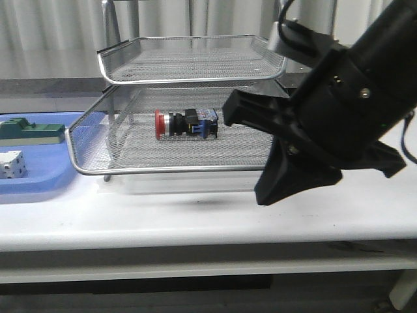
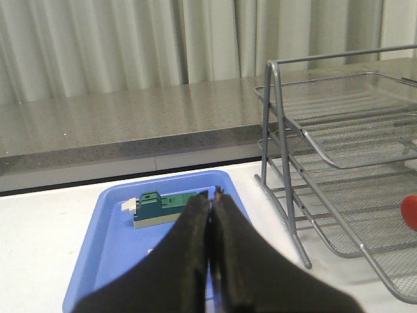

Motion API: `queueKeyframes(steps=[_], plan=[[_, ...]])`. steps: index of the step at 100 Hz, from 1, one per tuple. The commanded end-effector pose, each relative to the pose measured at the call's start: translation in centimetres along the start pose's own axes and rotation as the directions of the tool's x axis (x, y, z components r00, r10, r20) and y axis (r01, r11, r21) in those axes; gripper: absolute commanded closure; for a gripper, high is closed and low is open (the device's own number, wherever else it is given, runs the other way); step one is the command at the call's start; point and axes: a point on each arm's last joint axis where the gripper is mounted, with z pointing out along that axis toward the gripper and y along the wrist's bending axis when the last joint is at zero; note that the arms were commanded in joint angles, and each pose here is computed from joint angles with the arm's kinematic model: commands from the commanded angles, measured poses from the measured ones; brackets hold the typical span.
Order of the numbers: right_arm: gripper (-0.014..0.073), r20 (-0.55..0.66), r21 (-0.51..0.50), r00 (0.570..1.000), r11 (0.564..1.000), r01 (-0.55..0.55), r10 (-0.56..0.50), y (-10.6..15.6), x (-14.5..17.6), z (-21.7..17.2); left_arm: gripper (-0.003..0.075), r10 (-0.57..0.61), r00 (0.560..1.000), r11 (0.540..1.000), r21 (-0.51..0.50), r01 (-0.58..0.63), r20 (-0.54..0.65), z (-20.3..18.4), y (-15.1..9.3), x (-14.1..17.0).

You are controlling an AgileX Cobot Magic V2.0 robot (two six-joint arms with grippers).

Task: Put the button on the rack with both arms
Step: 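Reach the right gripper to the front edge of the middle tray, then push the middle tray back into the rack with the right gripper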

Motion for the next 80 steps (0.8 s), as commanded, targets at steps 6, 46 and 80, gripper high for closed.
queueKeyframes(steps=[6, 46, 80], plan=[[0.0662, 0.079, -0.040, 0.997, 0.999, 0.029, -0.026, 1.9, -2.0, 0.4, 0.0741, -0.020, 0.996, 0.999, -0.035, 0.023, 0.088, -0.1, 0.4, -1.5], [0.0662, 0.103, -0.045, 0.993, 0.997, 0.057, -0.052, 3.5, -4.0, 3.5, 0.0741, -0.020, 0.996, 0.999, -0.035, 0.023, 0.088, -0.1, 0.4, -1.5], [0.0662, 0.194, -0.030, 0.973, 0.991, 0.130, -0.121, 4.4, -7.0, 4.9, 0.0741, -0.020, 0.996, 0.999, -0.035, 0.023, 0.088, -0.1, 0.4, -1.5]])
